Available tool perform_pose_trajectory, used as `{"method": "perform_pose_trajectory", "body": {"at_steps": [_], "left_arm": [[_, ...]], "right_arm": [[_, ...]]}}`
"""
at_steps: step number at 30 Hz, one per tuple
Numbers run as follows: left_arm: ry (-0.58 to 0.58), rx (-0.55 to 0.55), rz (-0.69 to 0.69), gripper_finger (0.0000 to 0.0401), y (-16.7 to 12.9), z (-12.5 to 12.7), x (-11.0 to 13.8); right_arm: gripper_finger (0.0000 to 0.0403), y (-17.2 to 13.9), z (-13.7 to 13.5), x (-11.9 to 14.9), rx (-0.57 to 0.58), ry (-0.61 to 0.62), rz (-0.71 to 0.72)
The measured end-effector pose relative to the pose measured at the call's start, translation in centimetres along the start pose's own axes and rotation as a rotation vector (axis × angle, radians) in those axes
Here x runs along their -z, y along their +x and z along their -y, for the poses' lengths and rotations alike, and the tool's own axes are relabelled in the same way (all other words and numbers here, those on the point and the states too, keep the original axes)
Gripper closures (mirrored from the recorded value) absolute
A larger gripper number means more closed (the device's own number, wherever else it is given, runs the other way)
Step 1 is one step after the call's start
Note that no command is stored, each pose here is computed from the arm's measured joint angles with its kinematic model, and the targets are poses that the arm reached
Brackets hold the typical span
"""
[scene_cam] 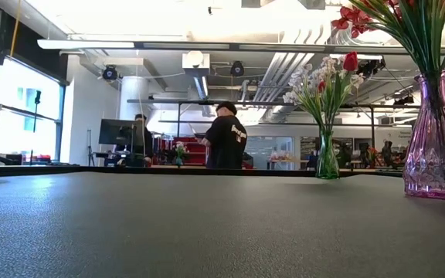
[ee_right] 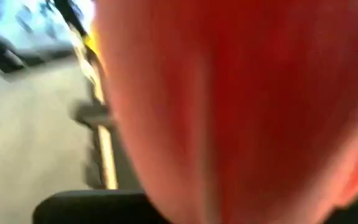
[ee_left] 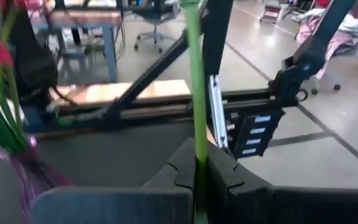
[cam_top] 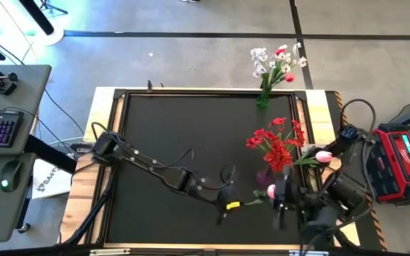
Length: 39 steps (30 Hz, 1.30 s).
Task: Sort flowers into vase by color
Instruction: Put the pink tulip into the violet vase
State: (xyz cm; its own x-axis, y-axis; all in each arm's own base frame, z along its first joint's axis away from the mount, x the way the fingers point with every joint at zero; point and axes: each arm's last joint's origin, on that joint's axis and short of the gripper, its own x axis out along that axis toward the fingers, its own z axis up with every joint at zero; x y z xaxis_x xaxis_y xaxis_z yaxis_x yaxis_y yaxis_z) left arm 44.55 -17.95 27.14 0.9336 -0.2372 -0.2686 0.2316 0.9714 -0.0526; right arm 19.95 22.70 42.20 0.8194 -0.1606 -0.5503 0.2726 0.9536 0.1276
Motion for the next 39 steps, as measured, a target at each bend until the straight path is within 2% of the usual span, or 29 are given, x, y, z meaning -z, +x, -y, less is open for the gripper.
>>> {"method": "perform_pose_trajectory", "body": {"at_steps": [3,5,7,10,13,18,23,30,34,39], "left_arm": [[-0.049,-0.013,-0.023,0.0400,1.0,-0.1,1.3],[-0.080,-0.030,-0.035,0.0398,1.6,-0.5,2.0],[-0.103,-0.037,-0.061,0.0388,2.2,-0.9,2.9],[-0.134,-0.039,-0.071,0.0355,2.6,-1.2,3.5],[-0.167,-0.055,-0.020,0.0305,2.5,-1.8,2.8],[-0.177,-0.197,-0.001,0.0228,2.6,-3.3,2.8],[-0.207,-0.260,0.024,0.0186,2.9,-5.3,2.9],[-0.189,-0.292,0.044,0.0156,4.6,-7.6,4.9],[-0.133,-0.312,0.038,0.0146,6.1,-8.4,7.2],[-0.139,-0.343,0.117,0.0141,7.0,-10.0,8.2]], "right_arm": [[0.0402,-0.2,1.4,1.0,0.087,-0.010,-0.117],[0.0402,-0.6,2.0,1.5,0.136,-0.023,-0.137],[0.0403,-1.1,2.2,1.6,0.132,-0.031,-0.120],[0.0403,-2.1,2.7,1.0,0.107,-0.032,-0.084],[0.0403,-2.2,2.8,0.7,0.108,-0.036,-0.064],[0.0403,-2.6,3.3,0.6,0.098,-0.061,-0.087],[0.0403,-2.6,3.5,0.2,0.132,-0.124,-0.011],[0.0403,-1.7,4.8,-1.1,0.203,-0.179,0.019],[0.0403,-1.5,5.4,-1.6,0.205,-0.210,-0.009],[0.0403,-2.1,6.6,-2.3,0.193,-0.193,-0.008]]}}
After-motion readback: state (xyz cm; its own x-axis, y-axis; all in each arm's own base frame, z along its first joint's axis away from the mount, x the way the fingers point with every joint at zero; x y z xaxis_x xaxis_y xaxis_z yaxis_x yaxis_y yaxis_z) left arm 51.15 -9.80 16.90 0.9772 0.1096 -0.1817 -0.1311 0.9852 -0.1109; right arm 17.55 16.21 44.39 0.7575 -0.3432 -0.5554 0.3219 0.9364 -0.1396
